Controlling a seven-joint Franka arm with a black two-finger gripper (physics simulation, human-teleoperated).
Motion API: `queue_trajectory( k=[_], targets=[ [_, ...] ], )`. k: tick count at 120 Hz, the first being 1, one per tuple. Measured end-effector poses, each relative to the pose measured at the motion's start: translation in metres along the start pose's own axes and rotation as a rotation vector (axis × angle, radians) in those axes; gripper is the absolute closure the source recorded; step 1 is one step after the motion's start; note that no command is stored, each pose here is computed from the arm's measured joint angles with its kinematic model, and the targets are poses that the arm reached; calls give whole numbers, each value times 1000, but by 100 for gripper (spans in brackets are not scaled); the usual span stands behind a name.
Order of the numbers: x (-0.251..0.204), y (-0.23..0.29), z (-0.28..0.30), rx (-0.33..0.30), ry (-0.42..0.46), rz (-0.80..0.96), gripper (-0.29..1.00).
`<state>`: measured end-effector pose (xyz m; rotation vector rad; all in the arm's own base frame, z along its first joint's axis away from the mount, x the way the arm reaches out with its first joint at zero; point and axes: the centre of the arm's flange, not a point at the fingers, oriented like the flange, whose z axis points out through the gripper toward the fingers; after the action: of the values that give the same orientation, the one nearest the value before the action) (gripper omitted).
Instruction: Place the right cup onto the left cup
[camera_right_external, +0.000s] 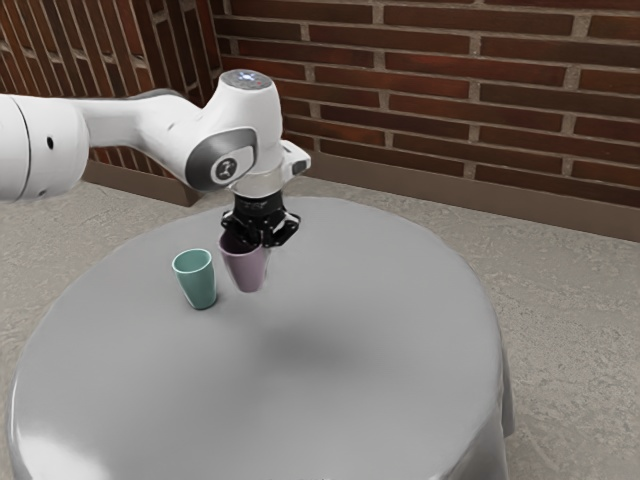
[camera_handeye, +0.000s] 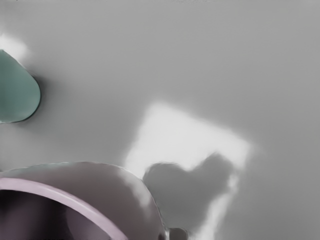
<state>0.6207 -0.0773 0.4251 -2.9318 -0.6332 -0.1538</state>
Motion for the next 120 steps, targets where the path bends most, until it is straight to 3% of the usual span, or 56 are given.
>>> queue_trajectory(
  k=[53,120],
  targets=[
    [70,-106,-11,16,16,-5,78],
    [101,-135,22,-17,-26,135,78]
  ],
)
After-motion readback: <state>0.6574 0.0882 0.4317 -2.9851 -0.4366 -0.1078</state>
